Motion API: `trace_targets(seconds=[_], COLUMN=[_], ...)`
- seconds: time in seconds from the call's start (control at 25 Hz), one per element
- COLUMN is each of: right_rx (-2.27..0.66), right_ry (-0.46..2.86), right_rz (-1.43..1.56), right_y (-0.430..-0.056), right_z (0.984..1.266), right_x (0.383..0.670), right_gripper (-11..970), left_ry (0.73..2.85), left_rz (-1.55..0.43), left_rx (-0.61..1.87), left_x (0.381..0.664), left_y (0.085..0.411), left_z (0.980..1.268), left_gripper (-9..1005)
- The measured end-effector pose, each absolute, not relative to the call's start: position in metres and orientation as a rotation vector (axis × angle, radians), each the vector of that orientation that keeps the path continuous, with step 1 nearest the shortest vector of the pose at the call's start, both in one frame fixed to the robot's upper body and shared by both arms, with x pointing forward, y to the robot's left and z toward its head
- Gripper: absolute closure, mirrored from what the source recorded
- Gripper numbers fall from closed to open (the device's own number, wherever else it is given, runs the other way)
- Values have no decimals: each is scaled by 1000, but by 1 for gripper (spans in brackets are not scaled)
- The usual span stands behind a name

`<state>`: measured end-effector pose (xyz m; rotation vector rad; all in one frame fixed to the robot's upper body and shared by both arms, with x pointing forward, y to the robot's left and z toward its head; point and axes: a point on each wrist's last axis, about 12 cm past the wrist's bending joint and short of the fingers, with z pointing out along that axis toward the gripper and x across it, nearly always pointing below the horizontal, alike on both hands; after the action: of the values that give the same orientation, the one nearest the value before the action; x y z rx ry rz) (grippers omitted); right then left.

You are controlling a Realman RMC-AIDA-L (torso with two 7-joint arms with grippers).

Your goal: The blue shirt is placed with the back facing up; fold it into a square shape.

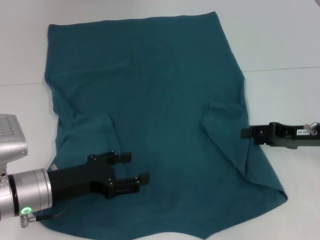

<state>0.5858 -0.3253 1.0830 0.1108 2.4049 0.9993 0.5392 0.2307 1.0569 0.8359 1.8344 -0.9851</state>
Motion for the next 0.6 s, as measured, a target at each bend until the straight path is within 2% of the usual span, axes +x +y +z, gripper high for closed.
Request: trace_targets(seconds=[0.6], right_rx=[145], right_ry=[2371], right_rz=[865], right_y=[-323], right_z=[1086], right_x=[607], right_gripper=[341], left_ry=[1833], left_rz=[-981], left_rx=[836], left_x=[540], left_y=[232], left_z=[1058], left_gripper=[149])
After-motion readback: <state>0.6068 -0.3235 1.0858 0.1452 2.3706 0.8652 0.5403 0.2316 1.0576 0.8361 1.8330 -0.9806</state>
